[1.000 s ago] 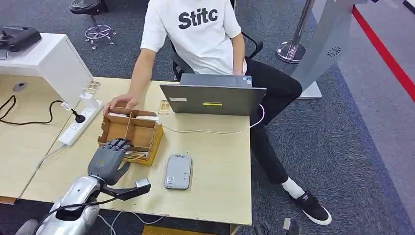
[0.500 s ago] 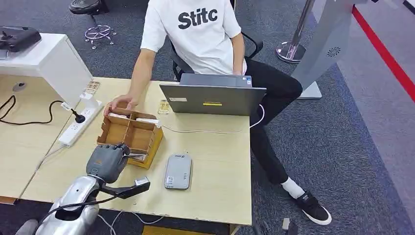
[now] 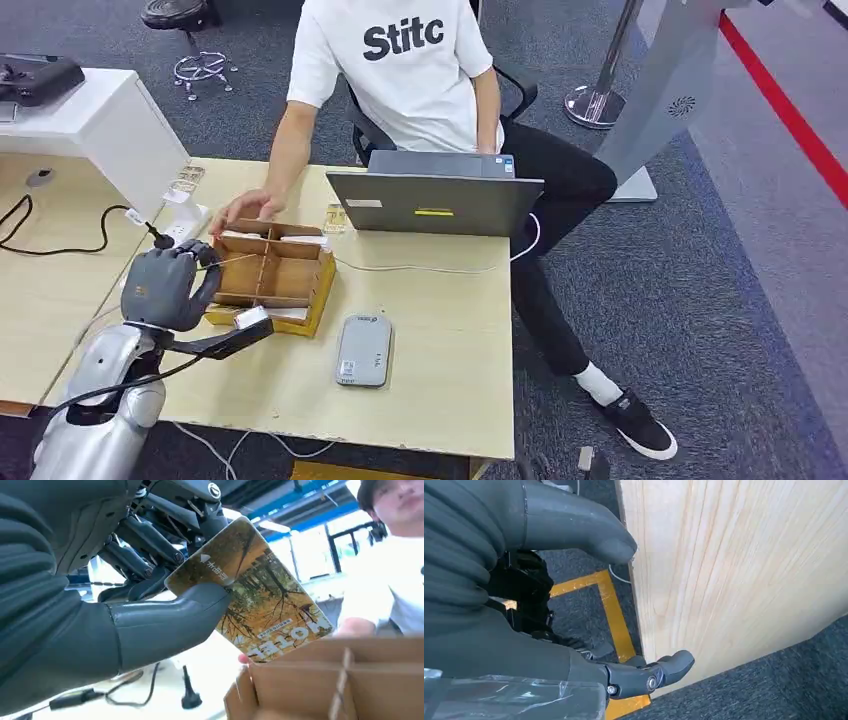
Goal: Pass the card to the sensor for recognition and then transmit it.
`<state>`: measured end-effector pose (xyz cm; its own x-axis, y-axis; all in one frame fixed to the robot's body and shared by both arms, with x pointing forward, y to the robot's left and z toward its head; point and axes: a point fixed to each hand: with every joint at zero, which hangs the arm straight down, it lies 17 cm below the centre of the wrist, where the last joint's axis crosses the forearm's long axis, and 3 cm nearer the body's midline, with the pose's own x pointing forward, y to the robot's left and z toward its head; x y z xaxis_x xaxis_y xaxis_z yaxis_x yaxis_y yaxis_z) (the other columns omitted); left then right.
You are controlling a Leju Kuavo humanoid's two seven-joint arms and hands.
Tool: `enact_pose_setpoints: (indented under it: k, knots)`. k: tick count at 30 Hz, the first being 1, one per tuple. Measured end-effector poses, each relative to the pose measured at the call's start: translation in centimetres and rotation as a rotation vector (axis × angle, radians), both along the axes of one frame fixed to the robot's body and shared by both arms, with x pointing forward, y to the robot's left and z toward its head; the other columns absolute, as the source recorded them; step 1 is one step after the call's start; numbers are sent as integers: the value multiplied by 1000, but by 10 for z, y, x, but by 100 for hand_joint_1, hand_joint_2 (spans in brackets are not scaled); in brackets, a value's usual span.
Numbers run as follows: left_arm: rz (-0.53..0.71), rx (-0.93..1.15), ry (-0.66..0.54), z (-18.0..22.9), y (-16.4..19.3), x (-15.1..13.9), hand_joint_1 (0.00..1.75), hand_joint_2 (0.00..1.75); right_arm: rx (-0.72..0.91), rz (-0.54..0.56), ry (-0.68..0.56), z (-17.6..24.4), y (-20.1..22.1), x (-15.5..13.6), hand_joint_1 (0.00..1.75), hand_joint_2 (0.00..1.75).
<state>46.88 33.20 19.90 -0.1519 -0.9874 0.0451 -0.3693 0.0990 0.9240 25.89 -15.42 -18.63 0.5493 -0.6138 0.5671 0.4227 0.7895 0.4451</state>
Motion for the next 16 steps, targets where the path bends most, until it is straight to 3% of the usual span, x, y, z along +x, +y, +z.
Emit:
enact_pose_setpoints:
  k: [16]
  knots:
    - [15, 0, -17, 7, 8, -1, 175, 175, 2, 0, -1, 0, 0, 0, 0, 175]
